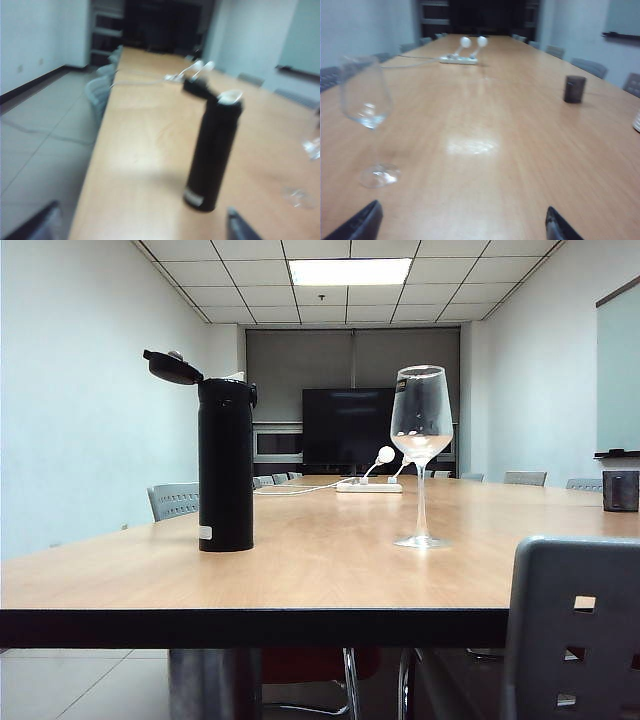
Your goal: Pick up the black thermos cup, pour some water from it into the stemmed glass, and then put the thermos cup back on the table.
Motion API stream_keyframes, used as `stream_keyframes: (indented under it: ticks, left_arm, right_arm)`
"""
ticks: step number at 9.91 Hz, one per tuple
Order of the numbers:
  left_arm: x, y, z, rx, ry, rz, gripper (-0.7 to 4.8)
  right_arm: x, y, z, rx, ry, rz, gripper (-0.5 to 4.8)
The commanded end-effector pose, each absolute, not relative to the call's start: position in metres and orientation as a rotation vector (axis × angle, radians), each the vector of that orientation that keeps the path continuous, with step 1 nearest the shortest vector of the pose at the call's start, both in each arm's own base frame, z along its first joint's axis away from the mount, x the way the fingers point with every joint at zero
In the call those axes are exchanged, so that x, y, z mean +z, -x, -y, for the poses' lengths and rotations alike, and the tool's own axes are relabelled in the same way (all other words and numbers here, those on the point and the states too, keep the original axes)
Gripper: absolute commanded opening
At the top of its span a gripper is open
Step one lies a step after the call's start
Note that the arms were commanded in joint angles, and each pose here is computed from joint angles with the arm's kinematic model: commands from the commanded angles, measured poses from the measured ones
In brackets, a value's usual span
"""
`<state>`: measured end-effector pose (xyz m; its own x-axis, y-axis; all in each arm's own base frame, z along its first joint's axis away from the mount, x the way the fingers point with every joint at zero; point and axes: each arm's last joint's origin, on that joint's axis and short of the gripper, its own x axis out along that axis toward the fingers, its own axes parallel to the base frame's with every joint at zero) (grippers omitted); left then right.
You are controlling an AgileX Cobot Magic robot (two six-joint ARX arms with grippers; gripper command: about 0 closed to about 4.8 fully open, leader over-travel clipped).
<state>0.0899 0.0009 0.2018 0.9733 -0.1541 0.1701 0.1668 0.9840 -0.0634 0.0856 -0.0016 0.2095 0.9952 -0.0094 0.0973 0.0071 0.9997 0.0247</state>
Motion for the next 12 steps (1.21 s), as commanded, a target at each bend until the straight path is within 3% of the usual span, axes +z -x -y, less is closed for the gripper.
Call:
stream_keyframes:
  ticks: [1, 2, 5, 6, 7, 9, 10, 11, 12]
  left_arm:
    - [0.254, -0.075, 0.002, -0.202, 0.070, 0.195, 4.79]
    - [0.259, -0.076, 0.001, -0.202, 0.071, 0.192, 4.79]
    - [0.316, -0.112, 0.001, -0.291, 0.097, 0.174, 4.79]
    - [0.333, -0.144, 0.009, -0.353, 0.131, 0.195, 4.79]
    - [0.333, -0.151, 0.014, -0.362, 0.135, 0.181, 4.79]
    - [0.301, -0.221, 0.075, -0.369, 0.095, 0.073, 4.79]
    - [0.294, -0.229, 0.079, -0.375, 0.093, 0.062, 4.79]
    - [0.246, -0.270, 0.105, -0.380, 0.079, -0.029, 4.79]
    - [0.239, -0.276, 0.110, -0.382, 0.077, -0.036, 4.79]
  right_arm:
    - [0.264, -0.064, -0.001, 0.071, 0.008, 0.117, 4.12]
    - [0.272, -0.063, -0.001, 0.075, 0.009, 0.124, 4.12]
    - [0.349, -0.085, -0.002, 0.122, 0.007, 0.077, 4.14]
    - [0.379, -0.098, -0.005, 0.217, 0.017, 0.174, 4.14]
    - [0.383, -0.101, -0.005, 0.221, 0.012, 0.183, 4.14]
    - [0.387, -0.134, -0.004, 0.225, -0.014, 0.151, 4.14]
    - [0.386, -0.138, -0.004, 0.225, -0.026, 0.148, 4.14]
    - [0.378, -0.169, -0.004, 0.234, -0.037, 0.106, 4.14]
    - [0.376, -0.174, -0.005, 0.242, -0.038, 0.101, 4.14]
